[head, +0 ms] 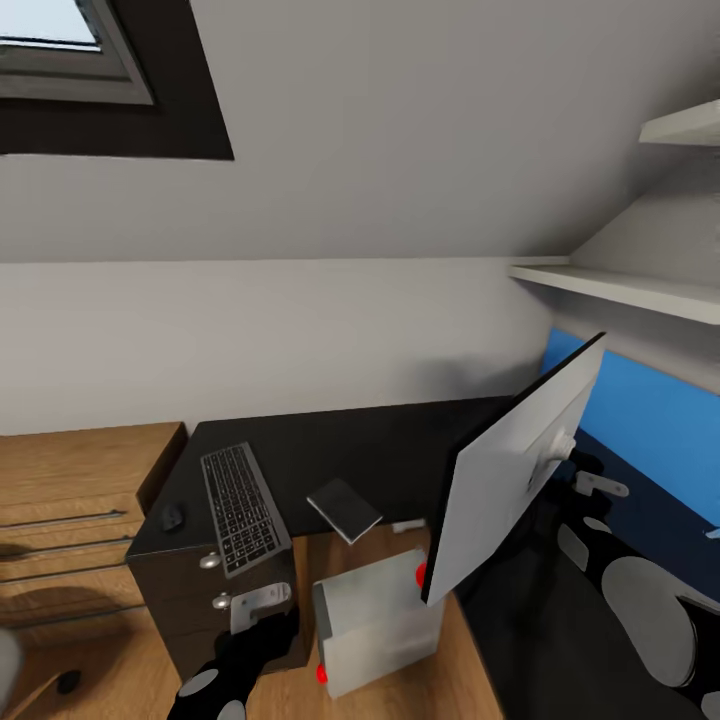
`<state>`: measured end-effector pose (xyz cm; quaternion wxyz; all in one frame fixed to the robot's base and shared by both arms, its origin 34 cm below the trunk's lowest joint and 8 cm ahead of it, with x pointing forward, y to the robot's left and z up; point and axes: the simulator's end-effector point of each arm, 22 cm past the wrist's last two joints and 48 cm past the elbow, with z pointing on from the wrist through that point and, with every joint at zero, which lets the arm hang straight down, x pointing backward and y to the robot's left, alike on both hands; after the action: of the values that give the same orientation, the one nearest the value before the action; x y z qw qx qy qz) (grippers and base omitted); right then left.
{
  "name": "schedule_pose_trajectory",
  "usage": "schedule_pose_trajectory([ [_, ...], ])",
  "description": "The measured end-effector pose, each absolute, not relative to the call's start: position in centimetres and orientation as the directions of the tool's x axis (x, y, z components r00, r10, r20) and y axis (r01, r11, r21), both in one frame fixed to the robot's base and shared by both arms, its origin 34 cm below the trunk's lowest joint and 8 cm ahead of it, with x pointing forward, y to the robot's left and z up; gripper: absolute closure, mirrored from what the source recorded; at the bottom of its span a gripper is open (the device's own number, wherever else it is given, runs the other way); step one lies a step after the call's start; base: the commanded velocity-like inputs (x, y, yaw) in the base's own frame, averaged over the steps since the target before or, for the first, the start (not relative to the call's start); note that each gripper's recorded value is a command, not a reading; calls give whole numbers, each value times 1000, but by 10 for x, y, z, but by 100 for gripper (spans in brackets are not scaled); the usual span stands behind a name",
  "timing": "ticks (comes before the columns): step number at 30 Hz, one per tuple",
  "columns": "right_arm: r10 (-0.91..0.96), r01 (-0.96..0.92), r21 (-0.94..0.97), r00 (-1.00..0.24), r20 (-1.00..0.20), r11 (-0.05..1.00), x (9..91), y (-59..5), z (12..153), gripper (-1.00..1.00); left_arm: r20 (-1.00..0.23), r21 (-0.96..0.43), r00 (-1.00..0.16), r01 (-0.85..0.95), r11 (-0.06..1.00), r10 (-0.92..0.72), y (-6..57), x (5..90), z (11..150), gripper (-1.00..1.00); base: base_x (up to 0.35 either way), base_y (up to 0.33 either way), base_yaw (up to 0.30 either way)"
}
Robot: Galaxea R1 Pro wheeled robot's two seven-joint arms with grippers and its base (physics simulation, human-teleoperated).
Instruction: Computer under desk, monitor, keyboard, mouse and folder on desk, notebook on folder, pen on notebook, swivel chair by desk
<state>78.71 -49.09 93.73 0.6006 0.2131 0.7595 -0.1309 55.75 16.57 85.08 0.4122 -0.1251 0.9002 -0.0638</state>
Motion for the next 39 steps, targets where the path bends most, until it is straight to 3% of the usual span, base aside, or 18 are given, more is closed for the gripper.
schedule_pose_trajectory([
  [39,147,466,41,-194,-970,884,789,-487,937,100,-725,-219,-630,-173,960,-279,166,558,850,-100,-334,0,13],
])
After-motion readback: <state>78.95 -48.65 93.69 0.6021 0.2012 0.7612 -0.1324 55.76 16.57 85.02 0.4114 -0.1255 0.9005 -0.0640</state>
